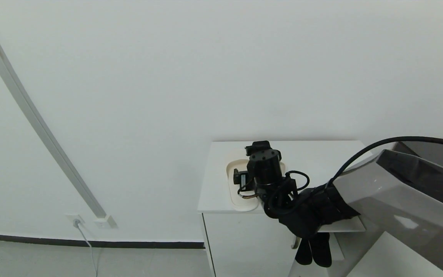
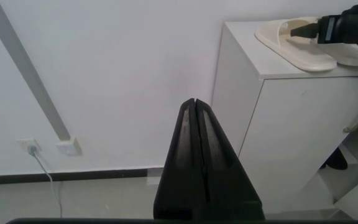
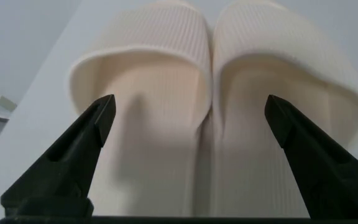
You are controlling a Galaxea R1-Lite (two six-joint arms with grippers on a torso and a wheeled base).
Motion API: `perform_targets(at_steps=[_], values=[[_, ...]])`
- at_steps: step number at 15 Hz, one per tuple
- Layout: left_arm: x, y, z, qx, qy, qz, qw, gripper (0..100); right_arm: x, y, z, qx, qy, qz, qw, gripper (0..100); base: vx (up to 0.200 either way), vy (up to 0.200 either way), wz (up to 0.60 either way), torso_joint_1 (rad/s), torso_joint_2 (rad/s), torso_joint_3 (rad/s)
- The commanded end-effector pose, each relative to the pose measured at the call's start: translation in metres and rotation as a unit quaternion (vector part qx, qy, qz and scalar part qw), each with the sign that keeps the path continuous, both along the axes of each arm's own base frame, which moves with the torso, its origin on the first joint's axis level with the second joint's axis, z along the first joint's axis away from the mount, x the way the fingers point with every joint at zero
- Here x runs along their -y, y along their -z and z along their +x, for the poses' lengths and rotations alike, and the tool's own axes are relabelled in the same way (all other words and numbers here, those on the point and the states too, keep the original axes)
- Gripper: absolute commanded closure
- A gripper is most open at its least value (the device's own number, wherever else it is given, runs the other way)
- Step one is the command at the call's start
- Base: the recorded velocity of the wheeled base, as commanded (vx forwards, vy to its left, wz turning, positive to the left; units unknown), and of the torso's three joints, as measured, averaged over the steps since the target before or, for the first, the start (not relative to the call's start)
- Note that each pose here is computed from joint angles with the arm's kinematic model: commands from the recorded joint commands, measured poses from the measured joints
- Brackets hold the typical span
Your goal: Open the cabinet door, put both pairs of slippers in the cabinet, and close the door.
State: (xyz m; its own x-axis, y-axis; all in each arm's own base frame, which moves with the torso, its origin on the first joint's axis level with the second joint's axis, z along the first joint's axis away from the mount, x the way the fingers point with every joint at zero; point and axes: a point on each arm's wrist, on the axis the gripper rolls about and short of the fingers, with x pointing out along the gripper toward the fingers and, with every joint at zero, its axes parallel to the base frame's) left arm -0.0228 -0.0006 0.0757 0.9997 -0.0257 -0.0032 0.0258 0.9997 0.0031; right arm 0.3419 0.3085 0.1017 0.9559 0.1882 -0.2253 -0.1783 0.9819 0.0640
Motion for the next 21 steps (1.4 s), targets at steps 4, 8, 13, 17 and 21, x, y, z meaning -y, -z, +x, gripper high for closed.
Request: perform_targets(at_steps=[4,8,13,17,21], values=[[0.0,0.0,0.0,0.0,0.0,-0.002,1.0,100,0.002,0.014,0.028,0.003,0.004,0.006,1.0,0,0.0,0.0,0.0,0.0,0.0,0.0],[0.0,0.0,0.0,0.0,0.0,-0.002,1.0,100,0.003,0.013,0.03,0.004,0.005,0.007,1.0,100,0.0,0.0,0.0,0.0,0.0,0.0],[0.0,0.0,0.0,0.0,0.0,-0.002,1.0,100,0.002,0.011,0.029,0.008,0.004,0.001,1.0,100,0.0,0.0,0.0,0.0,0.0,0.0],[0.0,0.0,0.0,0.0,0.0,-0.002,1.0,100,0.015,-0.029,0.01,0.025,-0.008,0.016,1.0,100,0.0,0.0,0.0,0.0,0.0,0.0],[0.0,0.0,0.0,0.0,0.0,-0.002,1.0,100,0.06,-0.097,-0.064,0.04,-0.093,0.049,0.994,100,0.0,0.0,0.0,0.0,0.0,0.0]])
